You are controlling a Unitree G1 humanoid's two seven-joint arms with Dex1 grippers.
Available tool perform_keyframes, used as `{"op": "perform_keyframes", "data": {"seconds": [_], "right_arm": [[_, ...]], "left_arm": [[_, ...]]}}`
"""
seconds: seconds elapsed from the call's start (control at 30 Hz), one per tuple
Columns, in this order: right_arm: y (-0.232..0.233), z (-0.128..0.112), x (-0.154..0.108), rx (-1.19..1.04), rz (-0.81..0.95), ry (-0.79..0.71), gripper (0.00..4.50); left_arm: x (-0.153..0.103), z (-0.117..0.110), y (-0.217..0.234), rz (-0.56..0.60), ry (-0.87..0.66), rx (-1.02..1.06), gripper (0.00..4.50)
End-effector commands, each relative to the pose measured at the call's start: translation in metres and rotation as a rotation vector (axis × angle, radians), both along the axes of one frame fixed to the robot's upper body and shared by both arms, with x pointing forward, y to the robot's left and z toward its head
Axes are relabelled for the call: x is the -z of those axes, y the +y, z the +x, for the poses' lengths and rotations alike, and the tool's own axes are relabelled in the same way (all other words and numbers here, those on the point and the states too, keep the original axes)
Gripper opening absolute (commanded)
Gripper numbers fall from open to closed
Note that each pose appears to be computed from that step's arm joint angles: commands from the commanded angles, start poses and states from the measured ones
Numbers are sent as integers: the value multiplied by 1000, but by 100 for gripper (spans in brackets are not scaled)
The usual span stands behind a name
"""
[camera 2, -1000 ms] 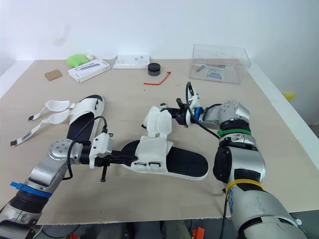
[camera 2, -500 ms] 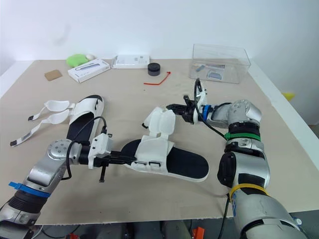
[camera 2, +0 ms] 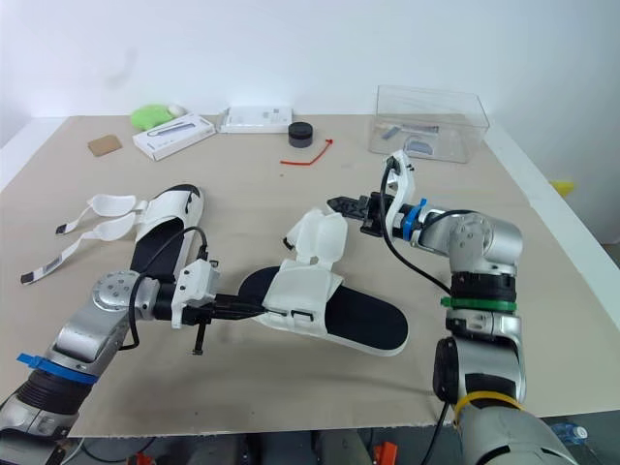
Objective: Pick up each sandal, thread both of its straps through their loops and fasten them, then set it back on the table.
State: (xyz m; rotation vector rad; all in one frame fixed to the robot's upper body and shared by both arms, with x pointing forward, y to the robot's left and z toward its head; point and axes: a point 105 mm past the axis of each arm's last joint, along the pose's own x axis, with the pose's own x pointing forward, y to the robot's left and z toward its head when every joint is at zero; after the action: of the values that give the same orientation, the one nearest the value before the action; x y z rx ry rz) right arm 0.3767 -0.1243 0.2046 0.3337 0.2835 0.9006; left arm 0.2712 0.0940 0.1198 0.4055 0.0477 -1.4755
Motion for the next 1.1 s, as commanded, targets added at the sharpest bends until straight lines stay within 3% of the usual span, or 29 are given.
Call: {"op": "perform_keyframes", "data": {"seconds": [0.03,0.17,0.27,0.4,0.6,0.8,1.1], "right_arm": [[7,-13,-27,-41,-111,-293,3],[14,-28,-38,-44,-339,-739,3],[21,-43,-38,-88,-422,-967,3],[28,-66,-14,-218,-584,-1231,3],[28,-83,19,-451,-824,-1556,3],[22,-91,44,-643,-930,-1755,3],[17,-77,57,-674,-959,-1672,3]], "left_arm": [[-9,0,-1,-18,-28,7,0],[-9,3,-2,-25,-18,-1,0],[-10,3,-3,-30,-14,0,0],[-10,4,-4,-34,-8,-1,0],[-12,8,-8,-44,0,4,0],[-15,10,-11,-60,9,8,0],[-15,8,-12,-64,15,11,0]]}}
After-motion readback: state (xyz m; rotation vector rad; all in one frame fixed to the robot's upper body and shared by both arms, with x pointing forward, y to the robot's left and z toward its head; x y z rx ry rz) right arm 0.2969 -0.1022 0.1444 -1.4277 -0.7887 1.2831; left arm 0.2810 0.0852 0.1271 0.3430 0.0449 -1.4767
